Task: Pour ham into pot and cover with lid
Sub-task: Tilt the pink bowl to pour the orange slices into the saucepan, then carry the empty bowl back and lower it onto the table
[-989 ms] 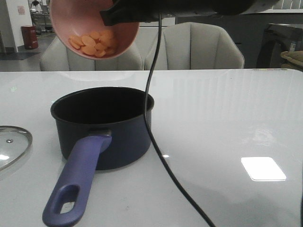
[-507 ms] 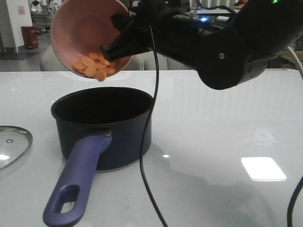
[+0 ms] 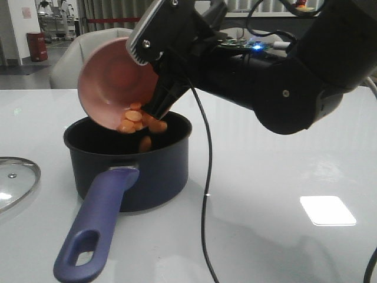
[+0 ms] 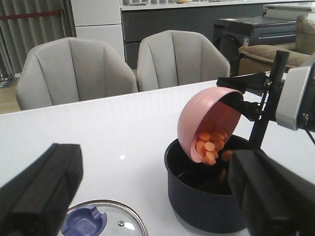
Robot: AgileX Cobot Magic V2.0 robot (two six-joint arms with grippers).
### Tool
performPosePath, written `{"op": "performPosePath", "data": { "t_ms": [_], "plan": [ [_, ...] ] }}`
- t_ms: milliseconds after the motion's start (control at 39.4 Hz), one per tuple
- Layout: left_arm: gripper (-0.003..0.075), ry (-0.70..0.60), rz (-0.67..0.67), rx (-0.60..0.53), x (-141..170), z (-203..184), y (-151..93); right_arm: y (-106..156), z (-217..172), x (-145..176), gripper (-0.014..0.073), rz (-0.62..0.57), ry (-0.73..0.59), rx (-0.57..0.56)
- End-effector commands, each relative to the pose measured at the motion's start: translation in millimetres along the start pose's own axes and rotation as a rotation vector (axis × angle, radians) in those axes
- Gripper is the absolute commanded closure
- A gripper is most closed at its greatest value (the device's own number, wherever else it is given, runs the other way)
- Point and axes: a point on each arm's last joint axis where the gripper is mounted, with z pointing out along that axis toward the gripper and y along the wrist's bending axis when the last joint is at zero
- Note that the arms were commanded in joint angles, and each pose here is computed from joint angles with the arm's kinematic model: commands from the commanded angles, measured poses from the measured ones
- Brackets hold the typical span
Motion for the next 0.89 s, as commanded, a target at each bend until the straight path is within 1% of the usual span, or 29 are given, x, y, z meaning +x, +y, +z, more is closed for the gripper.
{"op": "performPosePath", "data": {
  "t_ms": [0, 76, 228, 304, 380, 406, 507, 583, 659, 685, 710, 761, 862],
  "plan": [
    [0.0083, -0.097, -0.003, 0.006, -15, -1, 0, -31, 1, -32, 0.0455, -0.143, -0.194, 0.182],
    [0.0083, -0.097, -0.003, 0.006, -15, -1, 0, -30, 0, -33, 0.0455, -0.198, -0.201, 0.179],
    [0.0083, -0.097, -0.003, 0.006, -15, -1, 0, -28, 0, -34, 0.0455, -0.232, -0.213, 0.164],
    [0.0083, -0.097, -0.003, 0.006, -15, -1, 0, -26, -2, -34, 0.0455, -0.290, -0.217, 0.156],
    [0.0083, -0.097, -0.003, 0.006, -15, -1, 0, -25, -3, -32, 0.0455, -0.269, -0.207, 0.152],
    [0.0083, -0.097, -0.003, 0.006, -15, -1, 0, -26, -3, -32, 0.0455, -0.237, -0.199, 0.158],
    [0.0083, -0.097, -0.003, 0.006, -15, -1, 0, -43, -5, -32, 0.0455, -0.008, -0.151, 0.240],
    [0.0083, -0.097, -0.003, 0.006, -15, -1, 0, -68, -9, -38, 0.0455, 0.229, -0.116, 0.352],
    [0.0083, -0.097, -0.003, 0.006, -15, -1, 0, -89, -14, -47, 0.0455, 0.421, -0.079, 0.400],
    [0.0083, -0.097, -0.003, 0.006, -15, -1, 0, -98, -17, -54, 0.0455, 0.466, -0.068, 0.406],
    [0.0083, -0.097, -0.003, 0.006, -15, -1, 0, -103, -18, -57, 0.0455, 0.506, -0.031, 0.389],
    [0.0083, -0.097, -0.003, 0.006, -15, -1, 0, -113, -20, -63, 0.0455, 0.555, 0.020, 0.377],
    [0.0083, -0.097, -0.003, 0.006, -15, -1, 0, -139, -30, -78, 0.0455, 0.716, 0.179, 0.310]
  ]
}}
